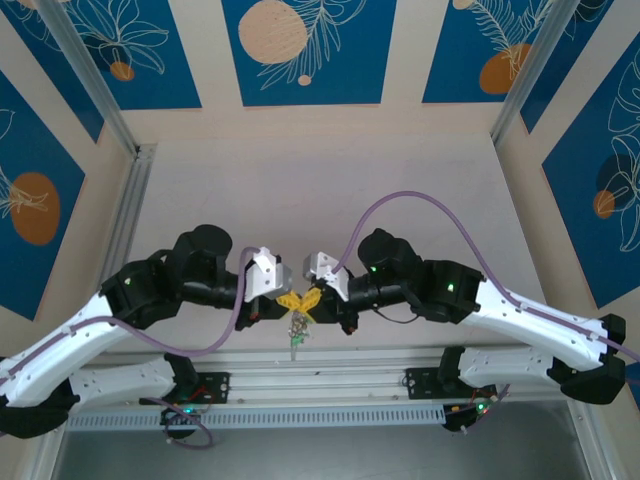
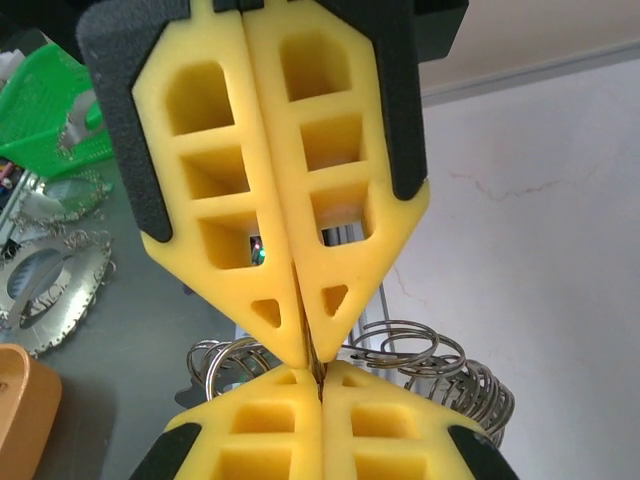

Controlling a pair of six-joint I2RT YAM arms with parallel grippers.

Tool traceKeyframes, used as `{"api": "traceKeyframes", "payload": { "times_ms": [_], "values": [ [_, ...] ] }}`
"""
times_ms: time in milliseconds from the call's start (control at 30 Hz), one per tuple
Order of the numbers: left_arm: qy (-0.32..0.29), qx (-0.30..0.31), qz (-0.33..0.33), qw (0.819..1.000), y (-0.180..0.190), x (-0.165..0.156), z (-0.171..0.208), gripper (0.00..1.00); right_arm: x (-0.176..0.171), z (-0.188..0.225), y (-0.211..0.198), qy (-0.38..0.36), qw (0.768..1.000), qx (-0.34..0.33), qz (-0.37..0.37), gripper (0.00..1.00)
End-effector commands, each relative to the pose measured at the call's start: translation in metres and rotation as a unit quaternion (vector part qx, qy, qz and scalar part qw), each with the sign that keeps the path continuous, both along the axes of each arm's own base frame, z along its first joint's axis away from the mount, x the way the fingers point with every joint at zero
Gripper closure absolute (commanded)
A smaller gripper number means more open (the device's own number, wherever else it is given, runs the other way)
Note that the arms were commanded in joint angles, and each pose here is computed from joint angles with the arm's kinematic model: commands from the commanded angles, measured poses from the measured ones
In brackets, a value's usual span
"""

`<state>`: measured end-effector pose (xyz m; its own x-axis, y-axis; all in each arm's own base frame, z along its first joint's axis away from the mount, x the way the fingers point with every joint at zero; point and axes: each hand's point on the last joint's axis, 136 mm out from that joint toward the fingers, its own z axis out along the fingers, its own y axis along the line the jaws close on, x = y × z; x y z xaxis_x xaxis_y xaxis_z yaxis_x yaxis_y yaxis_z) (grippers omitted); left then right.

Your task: Put the keys on the keyring

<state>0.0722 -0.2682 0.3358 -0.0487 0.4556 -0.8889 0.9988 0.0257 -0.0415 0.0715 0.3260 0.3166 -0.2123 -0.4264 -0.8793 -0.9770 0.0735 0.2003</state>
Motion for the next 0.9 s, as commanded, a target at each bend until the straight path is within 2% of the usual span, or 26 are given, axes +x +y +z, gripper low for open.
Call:
{"api": "traceKeyframes", "payload": {
  "times_ms": [0, 467, 567, 867],
  "values": [
    [-0.004, -0.051, -0.025, 0.998, 0.002, -0.014, 0.023, 1.00, -0.002, 0.015, -0.007, 0.002, 1.000, 0.029, -0.003, 1.00],
    [0.003, -0.084, -0.047, 0.995, -0.003, -0.021, 0.034, 1.00, -0.006, 0.014, -0.013, 0.007, 0.999, 0.036, -0.002, 0.76],
    [0.001, -0.089, -0.047, 0.995, -0.003, -0.021, 0.036, 1.00, -0.004, 0.014, -0.015, 0.004, 0.999, 0.039, -0.009, 0.77],
    [0.003, -0.111, -0.054, 0.992, -0.003, -0.024, 0.042, 1.00, -0.003, 0.017, -0.016, 0.000, 0.999, 0.049, -0.014, 0.92]
  ]
}}
